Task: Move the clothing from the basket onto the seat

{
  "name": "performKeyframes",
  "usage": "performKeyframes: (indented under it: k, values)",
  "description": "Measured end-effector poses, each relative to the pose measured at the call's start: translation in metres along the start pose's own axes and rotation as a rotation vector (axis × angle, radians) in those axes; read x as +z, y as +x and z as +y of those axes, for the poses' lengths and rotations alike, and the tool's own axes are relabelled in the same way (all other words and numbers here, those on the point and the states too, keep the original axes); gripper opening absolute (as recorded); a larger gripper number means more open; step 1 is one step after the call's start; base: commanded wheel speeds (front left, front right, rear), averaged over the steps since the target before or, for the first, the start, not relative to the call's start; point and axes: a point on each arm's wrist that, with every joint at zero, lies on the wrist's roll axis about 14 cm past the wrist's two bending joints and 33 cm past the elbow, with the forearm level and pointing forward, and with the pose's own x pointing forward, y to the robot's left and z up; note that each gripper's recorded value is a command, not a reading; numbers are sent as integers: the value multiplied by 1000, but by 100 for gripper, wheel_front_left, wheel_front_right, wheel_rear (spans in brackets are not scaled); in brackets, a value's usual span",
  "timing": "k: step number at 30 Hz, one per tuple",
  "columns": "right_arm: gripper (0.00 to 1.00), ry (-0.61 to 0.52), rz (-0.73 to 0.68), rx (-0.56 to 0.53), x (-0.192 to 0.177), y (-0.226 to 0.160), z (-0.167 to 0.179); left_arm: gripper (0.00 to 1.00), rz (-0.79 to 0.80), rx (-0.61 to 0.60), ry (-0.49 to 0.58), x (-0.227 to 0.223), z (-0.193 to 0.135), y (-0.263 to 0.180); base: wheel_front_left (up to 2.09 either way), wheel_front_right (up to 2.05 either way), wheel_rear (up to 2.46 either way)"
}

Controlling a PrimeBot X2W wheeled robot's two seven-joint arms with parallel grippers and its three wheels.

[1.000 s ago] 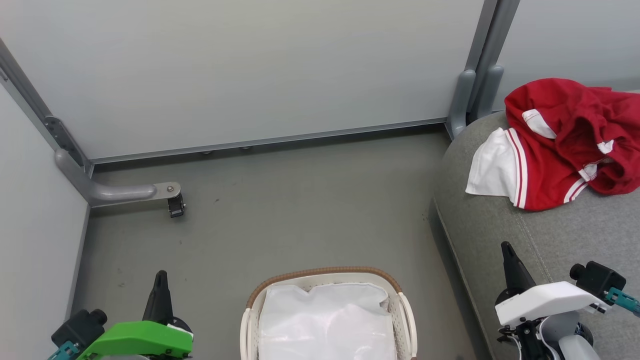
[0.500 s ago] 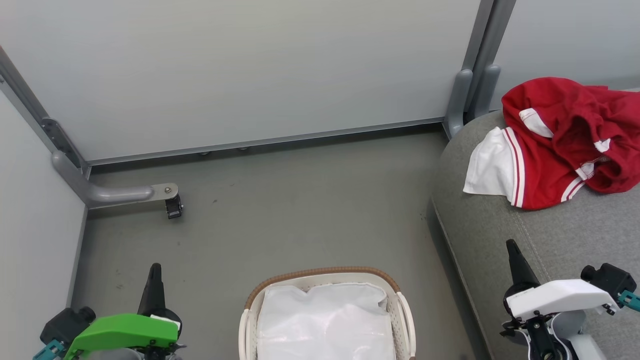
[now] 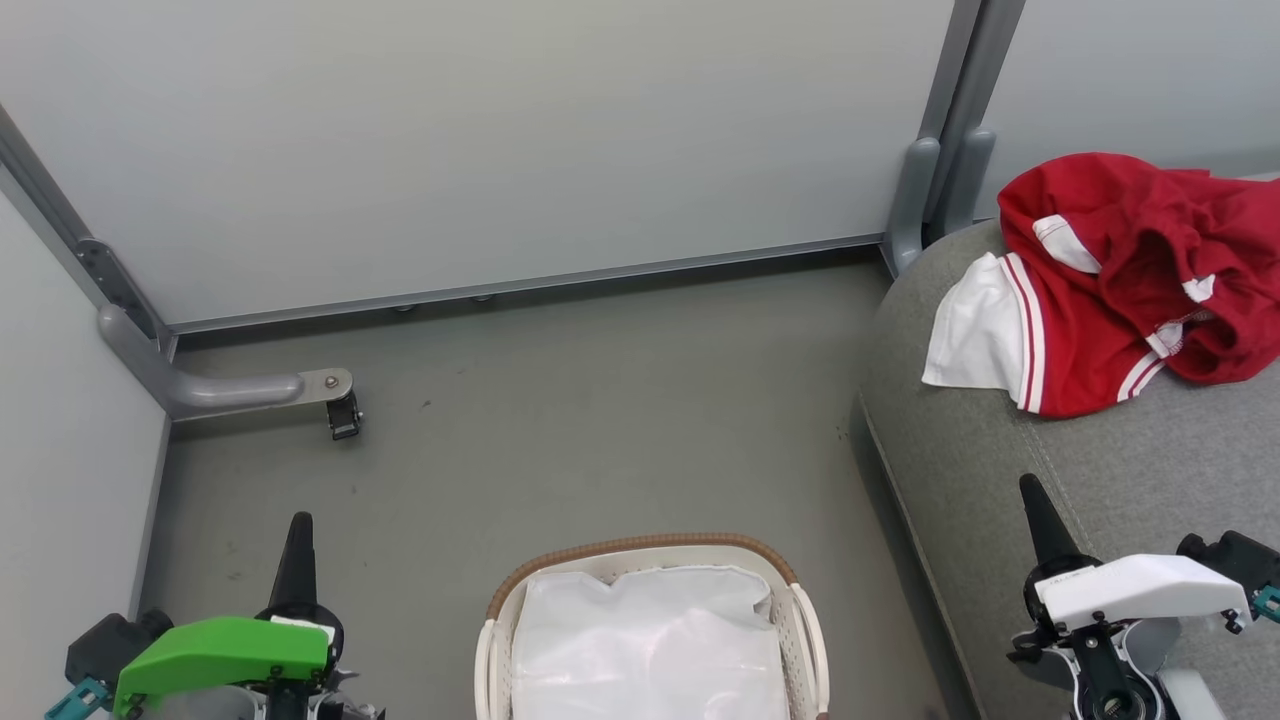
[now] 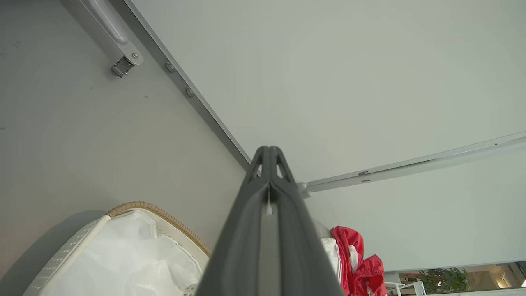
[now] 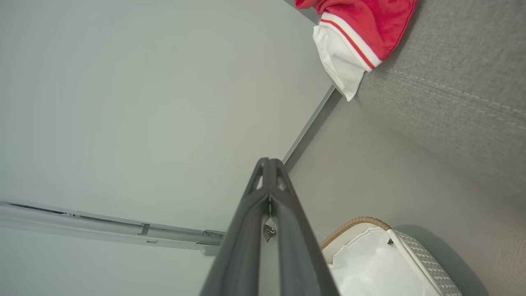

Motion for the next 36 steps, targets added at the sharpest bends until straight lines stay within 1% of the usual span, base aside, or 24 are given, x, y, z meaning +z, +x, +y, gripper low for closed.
performKeyframes:
  k: [17,36]
  values:
    - [0,162,-11,9,8,-1,2,0,3,-30,-142,6,-8,5,0,0,0]
    - [0,310,-23,30,17,-2,5,0,6,-66,-275,11,-17,10,0,0,0]
